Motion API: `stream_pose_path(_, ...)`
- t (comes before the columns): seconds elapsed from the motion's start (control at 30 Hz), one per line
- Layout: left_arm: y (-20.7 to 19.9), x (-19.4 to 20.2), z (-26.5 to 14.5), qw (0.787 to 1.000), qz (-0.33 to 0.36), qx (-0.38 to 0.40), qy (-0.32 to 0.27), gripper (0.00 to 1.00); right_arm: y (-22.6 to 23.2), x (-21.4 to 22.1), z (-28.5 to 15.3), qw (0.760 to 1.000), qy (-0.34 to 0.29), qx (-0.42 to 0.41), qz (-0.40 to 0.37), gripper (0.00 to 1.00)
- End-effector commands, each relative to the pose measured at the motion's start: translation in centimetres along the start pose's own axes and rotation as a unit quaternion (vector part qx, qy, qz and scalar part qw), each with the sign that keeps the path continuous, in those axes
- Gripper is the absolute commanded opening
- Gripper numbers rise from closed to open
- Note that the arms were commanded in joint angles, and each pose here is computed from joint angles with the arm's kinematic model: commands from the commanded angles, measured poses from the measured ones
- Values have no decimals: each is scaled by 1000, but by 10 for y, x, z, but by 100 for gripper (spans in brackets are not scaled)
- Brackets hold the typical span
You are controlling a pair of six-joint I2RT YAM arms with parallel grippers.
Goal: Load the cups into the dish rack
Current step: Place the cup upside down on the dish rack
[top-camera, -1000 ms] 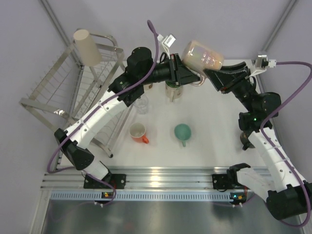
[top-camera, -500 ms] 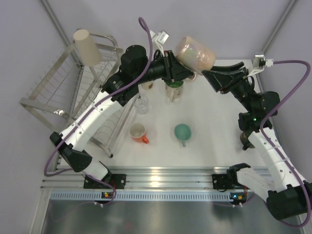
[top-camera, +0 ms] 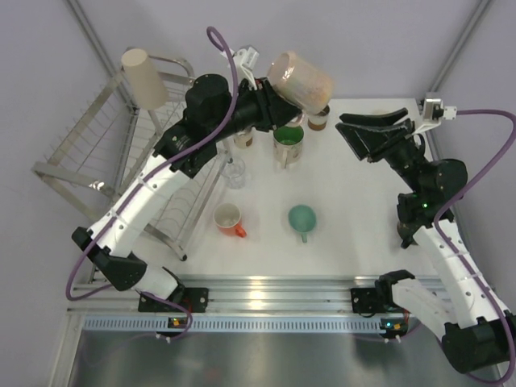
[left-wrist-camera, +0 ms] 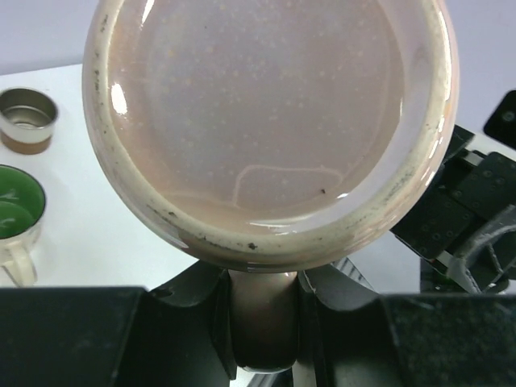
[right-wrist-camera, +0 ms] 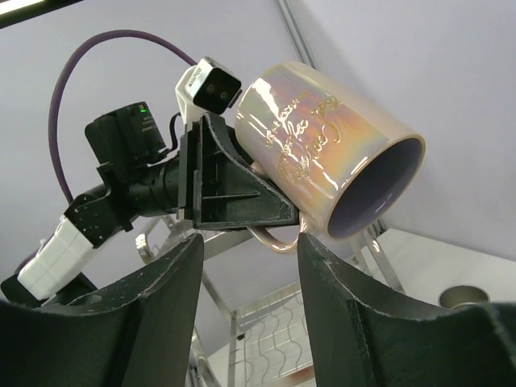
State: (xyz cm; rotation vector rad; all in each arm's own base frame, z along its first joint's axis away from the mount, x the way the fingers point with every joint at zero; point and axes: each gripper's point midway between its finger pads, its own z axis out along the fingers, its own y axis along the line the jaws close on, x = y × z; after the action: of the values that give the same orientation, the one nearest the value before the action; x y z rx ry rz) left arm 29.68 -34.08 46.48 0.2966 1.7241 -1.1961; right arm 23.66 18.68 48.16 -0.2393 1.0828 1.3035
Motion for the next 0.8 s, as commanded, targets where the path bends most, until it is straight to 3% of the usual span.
stream_pose_path(0.0, -49, -79, -40, 988, 55, 45, -134, 0, 13, -4, 0, 1000, -4, -18, -18, 51)
stream_pose_path(0.17, -32, -96, -54, 982, 88, -19, -168, 0, 14, -5, -2, 1000, -1, -12, -25, 51)
stream_pose_path(0.33, -10, -132, -80, 957, 146, -123, -218, 0, 11, -4, -5, 999, 3, 6, -36, 52)
stream_pose_path(0.57, 18, -177, -138, 896, 200, -274, -287, 0, 12, -5, -10, 999, 7, 17, -50, 52)
stream_pose_path(0.77, 47, -198, -181, 824, 254, -409, -298, 0, 7, -2, -14, 998, 16, 32, -55, 52)
